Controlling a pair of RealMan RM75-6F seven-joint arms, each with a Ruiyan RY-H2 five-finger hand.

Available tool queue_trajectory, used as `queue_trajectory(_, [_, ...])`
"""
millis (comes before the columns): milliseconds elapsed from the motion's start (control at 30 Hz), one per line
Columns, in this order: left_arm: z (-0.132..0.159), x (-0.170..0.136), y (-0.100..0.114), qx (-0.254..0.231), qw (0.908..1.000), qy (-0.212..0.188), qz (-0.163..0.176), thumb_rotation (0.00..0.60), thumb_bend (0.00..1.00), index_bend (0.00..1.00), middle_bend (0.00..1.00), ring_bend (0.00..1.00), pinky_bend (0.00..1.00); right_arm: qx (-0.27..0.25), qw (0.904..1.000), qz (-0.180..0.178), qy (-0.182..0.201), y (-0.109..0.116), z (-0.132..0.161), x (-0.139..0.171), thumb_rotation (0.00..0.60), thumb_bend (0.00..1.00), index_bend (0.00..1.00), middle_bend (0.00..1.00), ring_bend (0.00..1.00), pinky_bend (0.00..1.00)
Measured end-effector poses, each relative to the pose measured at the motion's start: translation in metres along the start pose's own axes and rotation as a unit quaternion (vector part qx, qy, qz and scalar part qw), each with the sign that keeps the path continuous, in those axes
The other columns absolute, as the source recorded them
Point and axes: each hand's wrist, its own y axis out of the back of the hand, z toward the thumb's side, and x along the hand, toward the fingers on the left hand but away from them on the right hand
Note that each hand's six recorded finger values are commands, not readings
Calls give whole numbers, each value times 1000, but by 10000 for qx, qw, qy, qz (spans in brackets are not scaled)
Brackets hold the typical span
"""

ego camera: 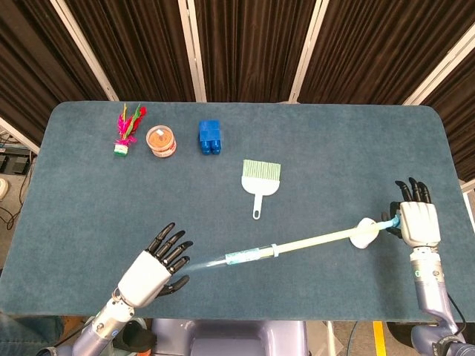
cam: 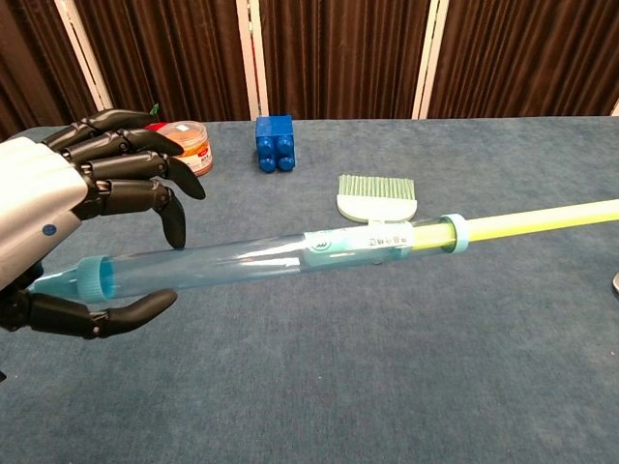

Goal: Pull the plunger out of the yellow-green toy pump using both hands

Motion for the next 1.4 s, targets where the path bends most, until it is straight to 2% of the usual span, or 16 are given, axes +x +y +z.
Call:
queue_trajectory(200, [7,-11,8,-84,9999,-59,13,600,486,682,266,132,60,111,9999,-18,84,4,1,-2,600,481,817,177,5,87])
queue_trajectory(600, [8,-25,14,-133,9999,-14,-7,600,476,682,268,132,59,270,9996,-44,6,12,-5,-11,600,479,817,177,5,88])
queue_trajectory(667, [9,-25,15,-131,9999,-28,8,600,453,655,269,134,60,263,9996,-39,-2,12,-5,-11,600,471,816,177,5,87])
queue_trajectory(733, [8,-24,16,-101,9999,-39,44,600,429,575,266,140,60,254,9997,-36,3,12,-5,-11,600,462,797,175,6,87])
queue_trajectory(800, [7,-22,15,-40,9999,-43,96,600,408,475,262,142,59,255,9997,-48,24,12,-3,-9,600,459,741,159,5,87])
queue_trajectory(1000, [-6,-5,1,165,9998,66,71,600,330,289,247,143,60,282,9996,-8,93,9,2,-6,600,426,540,121,1,87])
queue_trajectory(1133, [-17,11,-16,331,9993,176,-79,600,270,210,195,133,60,327,9994,2,67,6,3,-8,600,381,239,45,0,87])
queue_trajectory(1200, [-22,20,-21,366,9991,209,-102,600,205,137,126,100,59,376,9993,29,11,5,0,-11,600,366,95,13,0,87])
queue_trajectory(1267, [-28,26,-25,374,9988,294,-105,600,171,84,101,85,60,443,9990,59,-46,3,-3,-14,600,342,22,2,0,87])
queue_trajectory(1400, [-38,31,-29,384,9980,491,-144,600,163,52,98,84,60,621,9979,130,-146,0,-11,-21,600,255,0,0,0,81])
